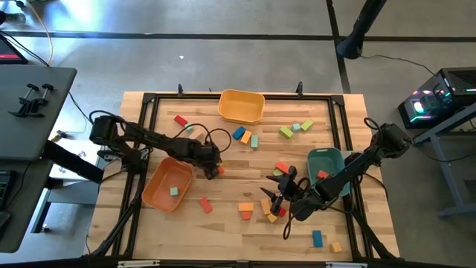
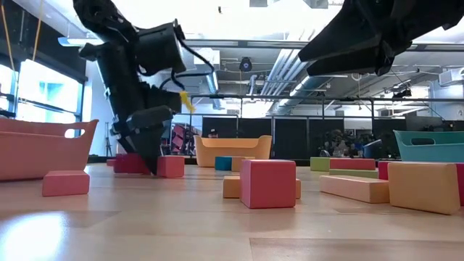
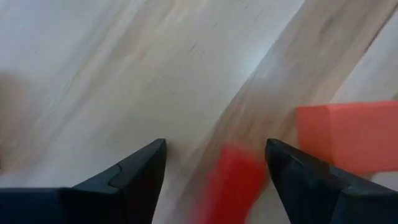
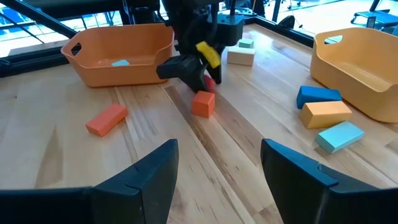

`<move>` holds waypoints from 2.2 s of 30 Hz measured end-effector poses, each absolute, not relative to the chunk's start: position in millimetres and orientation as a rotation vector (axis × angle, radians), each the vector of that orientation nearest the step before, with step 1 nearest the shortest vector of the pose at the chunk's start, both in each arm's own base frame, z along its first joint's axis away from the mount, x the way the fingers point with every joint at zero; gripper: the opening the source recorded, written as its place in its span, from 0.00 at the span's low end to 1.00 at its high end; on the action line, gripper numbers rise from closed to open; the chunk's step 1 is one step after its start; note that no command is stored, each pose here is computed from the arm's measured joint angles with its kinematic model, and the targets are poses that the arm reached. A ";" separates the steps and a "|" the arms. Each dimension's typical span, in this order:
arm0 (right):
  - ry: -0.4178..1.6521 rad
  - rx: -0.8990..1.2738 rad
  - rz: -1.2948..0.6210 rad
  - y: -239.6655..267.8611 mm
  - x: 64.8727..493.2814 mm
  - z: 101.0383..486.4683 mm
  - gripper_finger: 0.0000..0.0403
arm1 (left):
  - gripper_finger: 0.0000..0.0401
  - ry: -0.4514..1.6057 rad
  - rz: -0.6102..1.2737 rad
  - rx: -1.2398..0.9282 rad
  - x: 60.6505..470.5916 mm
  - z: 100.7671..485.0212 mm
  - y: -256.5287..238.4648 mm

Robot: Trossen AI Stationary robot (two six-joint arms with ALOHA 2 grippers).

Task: Sort blocks by size
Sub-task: Put the thin red rectangle block into the yellow bin, then put the thin red rectangular block into the yellow bin

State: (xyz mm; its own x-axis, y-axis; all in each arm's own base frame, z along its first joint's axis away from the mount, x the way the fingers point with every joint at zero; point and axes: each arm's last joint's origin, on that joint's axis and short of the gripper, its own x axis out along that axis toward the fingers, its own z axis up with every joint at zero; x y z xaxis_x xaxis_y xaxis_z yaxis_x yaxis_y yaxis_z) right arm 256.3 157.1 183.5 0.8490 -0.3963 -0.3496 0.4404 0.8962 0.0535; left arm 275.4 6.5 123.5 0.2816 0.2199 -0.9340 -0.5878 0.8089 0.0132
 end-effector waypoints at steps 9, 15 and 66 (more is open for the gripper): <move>0.342 0.135 -0.444 156.9 256.0 183.0 0.56 | 0.61 1.188 0.546 -0.348 275.8 121.3 6.3; 0.341 0.137 -0.445 156.9 256.0 183.1 0.56 | 0.58 1.194 0.447 -0.219 265.9 142.4 6.6; 0.322 0.129 -0.476 155.8 256.0 183.6 0.56 | 0.08 0.872 0.222 0.405 347.8 225.9 63.6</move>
State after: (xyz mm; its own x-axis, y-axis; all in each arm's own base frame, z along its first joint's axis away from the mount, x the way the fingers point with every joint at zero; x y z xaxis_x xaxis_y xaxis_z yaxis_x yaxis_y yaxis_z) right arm 256.0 155.8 183.6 0.8399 -0.4286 -0.3331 0.4687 0.8821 0.0470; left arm 347.8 63.6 225.9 0.6272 0.3503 -0.6956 -0.0248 0.9017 0.4317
